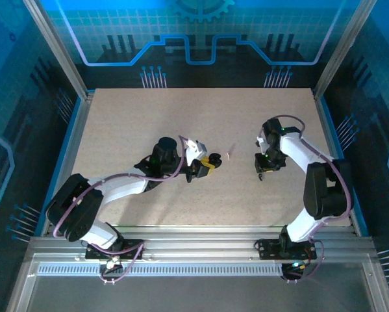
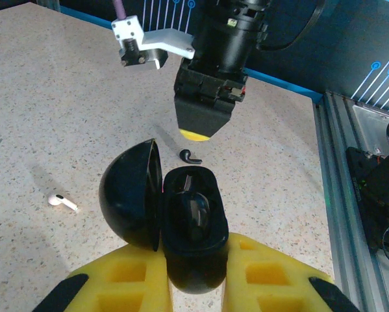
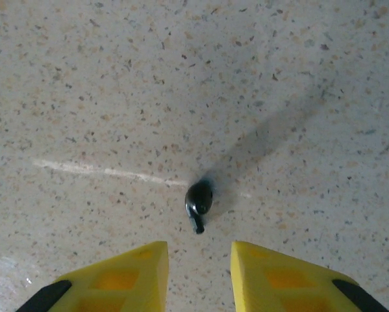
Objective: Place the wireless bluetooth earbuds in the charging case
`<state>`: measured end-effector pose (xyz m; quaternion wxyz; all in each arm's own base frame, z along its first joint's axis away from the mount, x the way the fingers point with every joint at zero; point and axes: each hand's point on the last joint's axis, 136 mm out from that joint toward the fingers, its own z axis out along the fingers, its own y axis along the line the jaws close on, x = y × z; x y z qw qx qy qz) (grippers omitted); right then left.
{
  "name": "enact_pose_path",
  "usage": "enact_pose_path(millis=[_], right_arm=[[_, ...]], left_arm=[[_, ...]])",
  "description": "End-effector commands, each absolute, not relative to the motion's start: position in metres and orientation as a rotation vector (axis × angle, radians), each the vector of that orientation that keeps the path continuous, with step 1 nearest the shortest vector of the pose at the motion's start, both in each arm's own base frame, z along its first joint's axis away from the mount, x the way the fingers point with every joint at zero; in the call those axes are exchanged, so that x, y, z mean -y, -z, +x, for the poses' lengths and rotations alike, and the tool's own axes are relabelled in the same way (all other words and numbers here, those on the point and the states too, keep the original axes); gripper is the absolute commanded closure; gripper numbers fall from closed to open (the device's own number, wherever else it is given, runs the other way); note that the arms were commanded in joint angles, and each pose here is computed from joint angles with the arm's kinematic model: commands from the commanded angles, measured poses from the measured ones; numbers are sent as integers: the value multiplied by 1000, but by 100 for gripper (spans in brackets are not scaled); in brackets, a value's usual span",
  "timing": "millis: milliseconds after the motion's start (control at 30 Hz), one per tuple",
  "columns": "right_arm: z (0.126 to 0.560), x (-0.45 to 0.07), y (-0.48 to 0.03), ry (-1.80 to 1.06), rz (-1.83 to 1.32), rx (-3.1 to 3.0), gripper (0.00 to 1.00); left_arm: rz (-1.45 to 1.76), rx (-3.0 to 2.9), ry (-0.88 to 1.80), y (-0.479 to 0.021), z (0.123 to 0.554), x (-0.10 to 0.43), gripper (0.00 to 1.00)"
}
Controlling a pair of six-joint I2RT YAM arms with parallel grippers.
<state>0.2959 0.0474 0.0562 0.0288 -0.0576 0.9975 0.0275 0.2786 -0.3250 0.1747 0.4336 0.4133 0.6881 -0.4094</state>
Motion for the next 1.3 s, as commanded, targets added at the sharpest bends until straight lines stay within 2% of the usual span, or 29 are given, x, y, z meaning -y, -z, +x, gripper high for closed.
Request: enact_pose_path(millis=[0,833,1267], right_arm=[[301,-50,-52,-86,-220,-3103,68],[297,-52,-24,19,-314,-3245,68],[295,-49,-14,85,-350,-3301,72]], left_arm=[[1033,-1710,1042,-174,278,328,83],[1028,-1715,1041,-174,280,326,83],[1024,-1716,1041,-175,280,326,83]])
